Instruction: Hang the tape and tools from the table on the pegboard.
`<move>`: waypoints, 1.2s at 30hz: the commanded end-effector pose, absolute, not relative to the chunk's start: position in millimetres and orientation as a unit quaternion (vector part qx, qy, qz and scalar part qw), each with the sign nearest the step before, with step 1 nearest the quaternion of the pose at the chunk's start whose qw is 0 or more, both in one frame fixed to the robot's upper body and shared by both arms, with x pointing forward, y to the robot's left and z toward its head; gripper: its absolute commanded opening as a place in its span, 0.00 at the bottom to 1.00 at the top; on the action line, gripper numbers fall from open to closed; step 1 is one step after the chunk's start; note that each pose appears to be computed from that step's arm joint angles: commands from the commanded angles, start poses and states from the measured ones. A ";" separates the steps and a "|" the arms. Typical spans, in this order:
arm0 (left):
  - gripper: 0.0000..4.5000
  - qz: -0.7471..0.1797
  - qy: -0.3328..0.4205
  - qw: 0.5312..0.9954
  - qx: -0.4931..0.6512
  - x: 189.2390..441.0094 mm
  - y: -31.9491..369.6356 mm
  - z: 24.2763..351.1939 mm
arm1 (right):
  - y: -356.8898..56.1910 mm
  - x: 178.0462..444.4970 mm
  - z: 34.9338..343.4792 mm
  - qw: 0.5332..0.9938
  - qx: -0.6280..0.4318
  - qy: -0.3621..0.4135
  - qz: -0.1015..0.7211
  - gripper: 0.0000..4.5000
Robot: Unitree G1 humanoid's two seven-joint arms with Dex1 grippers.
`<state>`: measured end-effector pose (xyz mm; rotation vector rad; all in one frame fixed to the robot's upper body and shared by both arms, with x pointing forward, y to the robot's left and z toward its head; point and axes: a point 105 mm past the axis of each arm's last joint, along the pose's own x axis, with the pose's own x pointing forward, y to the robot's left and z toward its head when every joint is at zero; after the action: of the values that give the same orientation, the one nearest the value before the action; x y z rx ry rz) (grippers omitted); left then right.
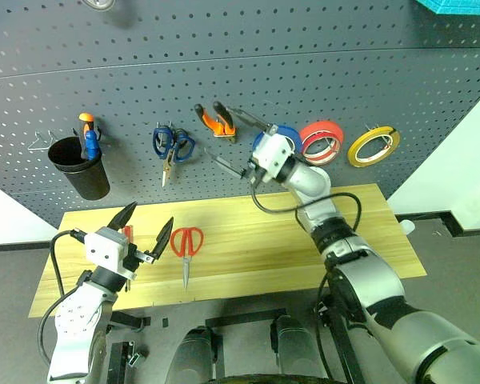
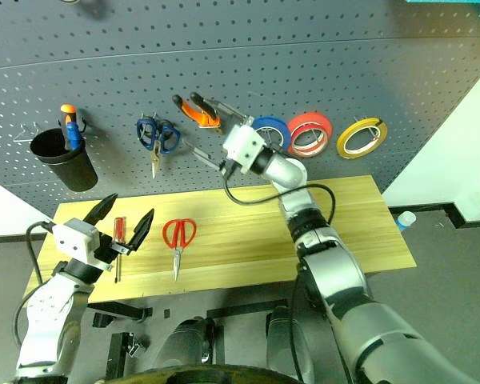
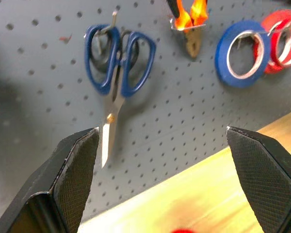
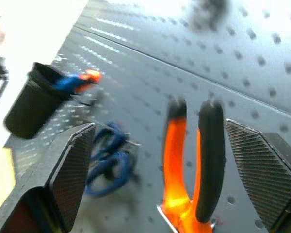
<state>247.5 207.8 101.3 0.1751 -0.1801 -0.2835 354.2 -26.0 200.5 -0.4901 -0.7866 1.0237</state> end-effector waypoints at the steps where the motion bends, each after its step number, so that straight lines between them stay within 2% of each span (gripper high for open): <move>1: 0.97 -0.128 -0.057 0.987 0.081 244.6 203.3 94.3 | -36.2 334.6 203.7 0.744 -0.237 -0.359 0.511 0.99; 4: 0.97 -0.108 -0.016 0.991 0.083 249.3 199.9 78.7 | -51.8 322.0 174.4 0.733 -0.262 -0.290 0.557 0.99; 10: 0.97 -0.064 0.194 0.976 0.069 268.6 196.7 8.7 | -84.6 289.1 114.3 0.691 -0.280 -0.146 0.650 0.99; 15: 0.99 -0.070 0.268 0.959 0.065 283.8 172.3 -10.0 | -102.9 273.5 86.9 0.666 -0.303 -0.089 0.676 1.00; 20: 0.99 -0.033 0.333 0.941 0.051 300.0 160.3 -22.5 | -118.1 266.8 74.2 0.672 -0.277 -0.042 0.685 1.00; 26: 0.99 -0.005 0.396 0.917 0.041 302.3 158.9 -37.5 | -125.1 272.8 74.3 0.695 -0.271 -0.034 0.665 1.00; 31: 0.99 0.020 0.431 0.902 0.032 303.7 161.0 -47.2 | -128.6 274.2 73.7 0.703 -0.271 -0.031 0.657 1.00; 36: 0.99 0.026 0.446 0.894 -0.025 308.1 157.7 -51.5 | -131.4 273.7 72.8 0.708 -0.273 -0.030 0.651 1.00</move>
<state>308.9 155.8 -48.1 -0.0068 0.8995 0.0352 270.8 -126.0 64.1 -0.5885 -0.0364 1.4783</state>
